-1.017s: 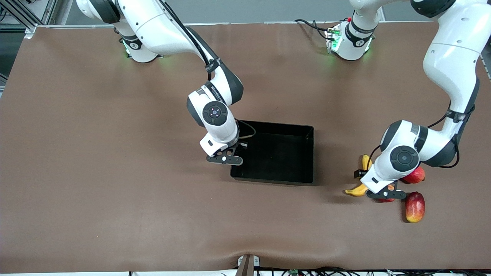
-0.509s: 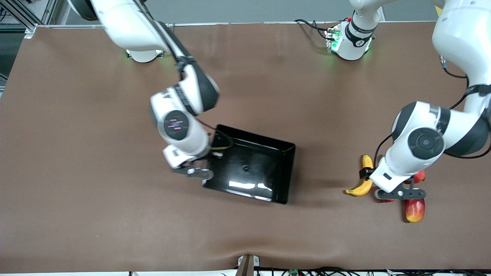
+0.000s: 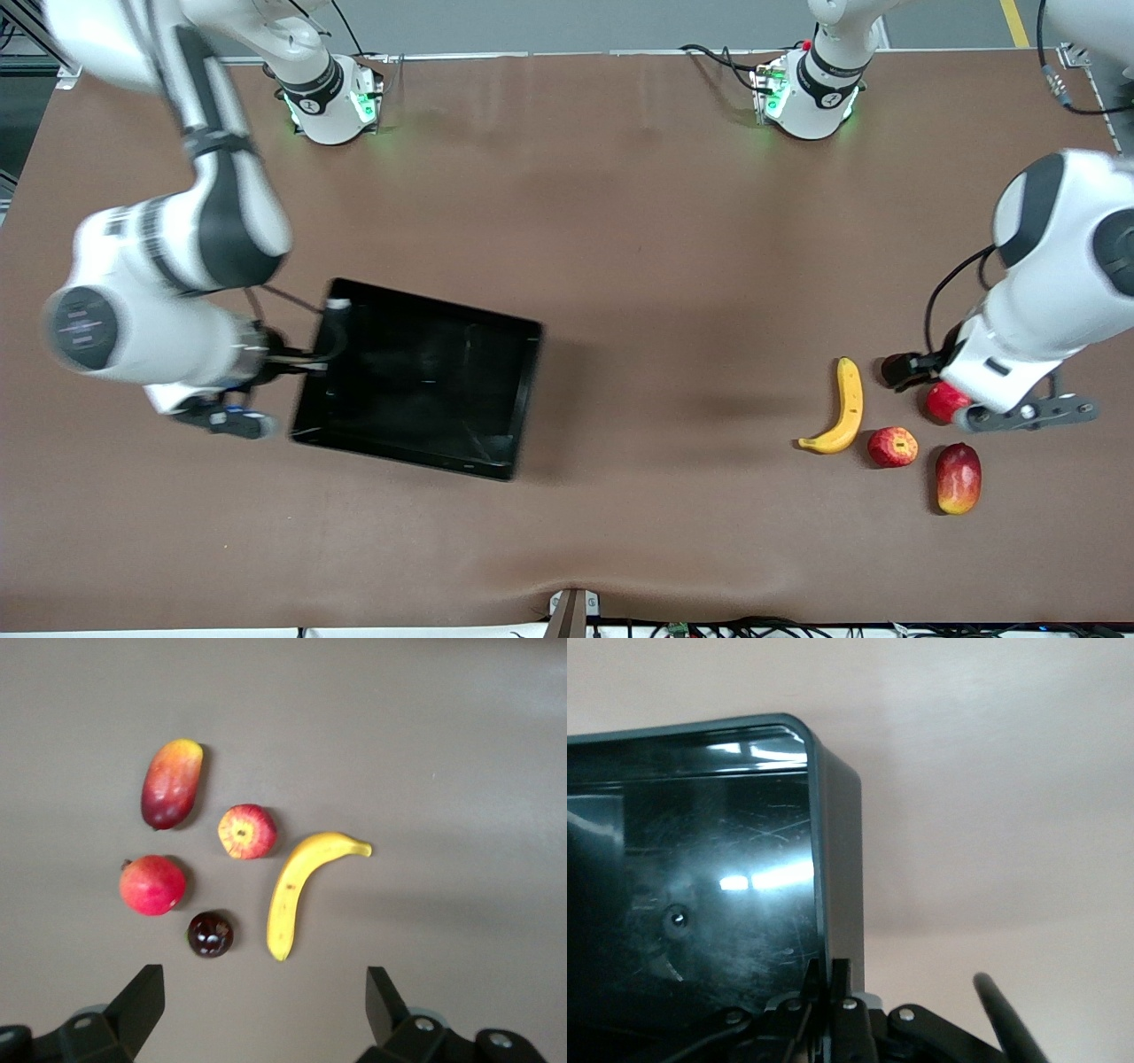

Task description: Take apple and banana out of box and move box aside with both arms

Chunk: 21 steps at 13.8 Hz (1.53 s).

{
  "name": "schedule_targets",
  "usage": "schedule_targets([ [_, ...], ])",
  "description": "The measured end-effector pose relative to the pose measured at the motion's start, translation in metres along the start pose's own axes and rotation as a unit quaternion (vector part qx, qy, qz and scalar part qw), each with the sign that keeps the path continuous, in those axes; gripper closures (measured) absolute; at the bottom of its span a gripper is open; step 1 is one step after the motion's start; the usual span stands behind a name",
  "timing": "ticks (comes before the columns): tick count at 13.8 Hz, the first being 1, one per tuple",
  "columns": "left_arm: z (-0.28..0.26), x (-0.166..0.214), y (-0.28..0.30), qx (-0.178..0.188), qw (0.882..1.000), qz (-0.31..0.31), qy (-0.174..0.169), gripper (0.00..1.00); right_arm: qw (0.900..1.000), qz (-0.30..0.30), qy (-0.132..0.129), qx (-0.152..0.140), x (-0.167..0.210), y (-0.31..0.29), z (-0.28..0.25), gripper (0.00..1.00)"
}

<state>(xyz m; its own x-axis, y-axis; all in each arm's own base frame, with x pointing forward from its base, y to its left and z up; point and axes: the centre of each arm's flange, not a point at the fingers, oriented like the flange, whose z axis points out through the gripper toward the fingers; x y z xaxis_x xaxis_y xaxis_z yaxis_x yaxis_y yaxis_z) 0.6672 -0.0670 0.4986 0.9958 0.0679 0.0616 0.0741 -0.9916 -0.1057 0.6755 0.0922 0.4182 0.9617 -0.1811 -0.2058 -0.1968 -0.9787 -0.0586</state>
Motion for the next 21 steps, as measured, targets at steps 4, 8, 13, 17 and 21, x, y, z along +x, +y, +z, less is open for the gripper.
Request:
schedule_targets([
  [4,-0.055,-0.020,-0.022,0.013,1.000,-0.001,-0.012,0.00,0.999,-0.026,-0.016,0.015,0.020,0.118,0.014,0.94],
  [8,-0.097,-0.039,-0.030,0.018,0.999,0.042,-0.002,0.00,0.999,-0.039,-0.012,0.031,0.026,0.218,0.039,0.94],
  [13,-0.132,-0.057,-0.031,0.016,0.999,0.040,0.012,0.00,0.999,-0.028,-0.017,0.044,0.008,0.301,0.122,0.94],
  [17,-0.140,-0.062,-0.031,0.021,0.999,0.039,0.015,0.00,0.997,-0.064,0.011,0.041,0.002,0.323,0.145,0.94],
  [21,-0.145,-0.068,-0.033,0.017,0.999,0.034,0.008,0.00,0.997,-0.046,0.016,0.064,-0.007,0.350,0.157,0.94],
])
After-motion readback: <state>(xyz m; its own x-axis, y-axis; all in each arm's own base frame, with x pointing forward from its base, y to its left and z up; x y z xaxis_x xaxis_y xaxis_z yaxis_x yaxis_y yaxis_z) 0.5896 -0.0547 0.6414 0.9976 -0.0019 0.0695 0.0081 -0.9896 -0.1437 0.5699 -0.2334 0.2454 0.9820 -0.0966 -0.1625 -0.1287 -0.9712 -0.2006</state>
